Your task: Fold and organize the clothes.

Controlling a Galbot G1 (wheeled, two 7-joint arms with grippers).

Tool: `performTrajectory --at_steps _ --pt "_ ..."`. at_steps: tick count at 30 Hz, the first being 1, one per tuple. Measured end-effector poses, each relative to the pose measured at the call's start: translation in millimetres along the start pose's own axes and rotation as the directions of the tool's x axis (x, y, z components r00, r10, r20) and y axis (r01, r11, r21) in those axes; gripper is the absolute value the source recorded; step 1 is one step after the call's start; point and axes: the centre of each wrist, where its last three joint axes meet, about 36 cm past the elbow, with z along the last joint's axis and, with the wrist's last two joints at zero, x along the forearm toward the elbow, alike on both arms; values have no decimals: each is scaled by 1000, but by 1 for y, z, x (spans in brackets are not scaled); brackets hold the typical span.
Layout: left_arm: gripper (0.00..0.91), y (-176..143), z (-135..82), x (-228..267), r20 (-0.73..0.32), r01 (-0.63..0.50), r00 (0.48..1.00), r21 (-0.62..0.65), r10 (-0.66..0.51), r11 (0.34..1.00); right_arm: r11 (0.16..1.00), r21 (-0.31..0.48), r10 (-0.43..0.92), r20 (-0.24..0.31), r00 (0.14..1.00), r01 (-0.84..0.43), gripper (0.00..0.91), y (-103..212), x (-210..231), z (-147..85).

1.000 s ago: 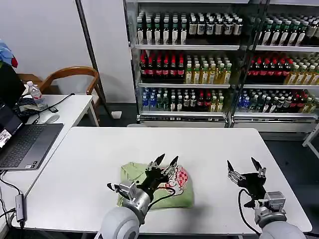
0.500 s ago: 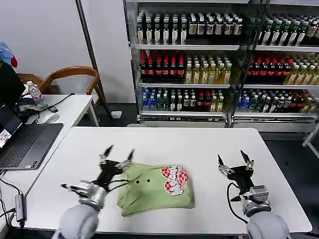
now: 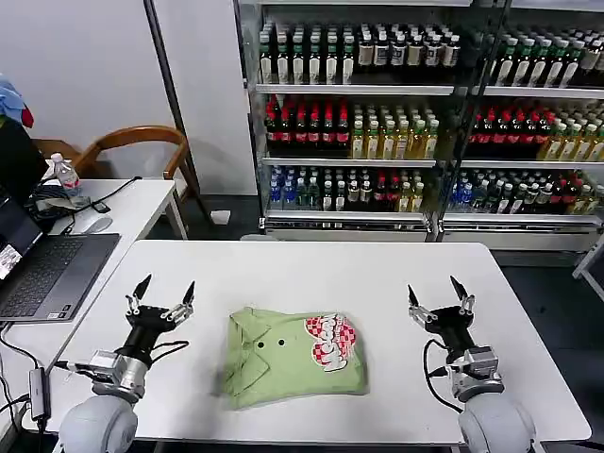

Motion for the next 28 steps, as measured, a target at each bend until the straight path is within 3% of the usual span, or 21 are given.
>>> performTrajectory --at_steps 12,28 --pt "907 1 9 7 16 14 1000 -54 -13 998 999 41 15 31 999 -17 907 -4 0 -2" --pt "907 5 10 15 32 6 999 -142 -1 990 993 119 0 48 999 -6 907 -10 -2 13"
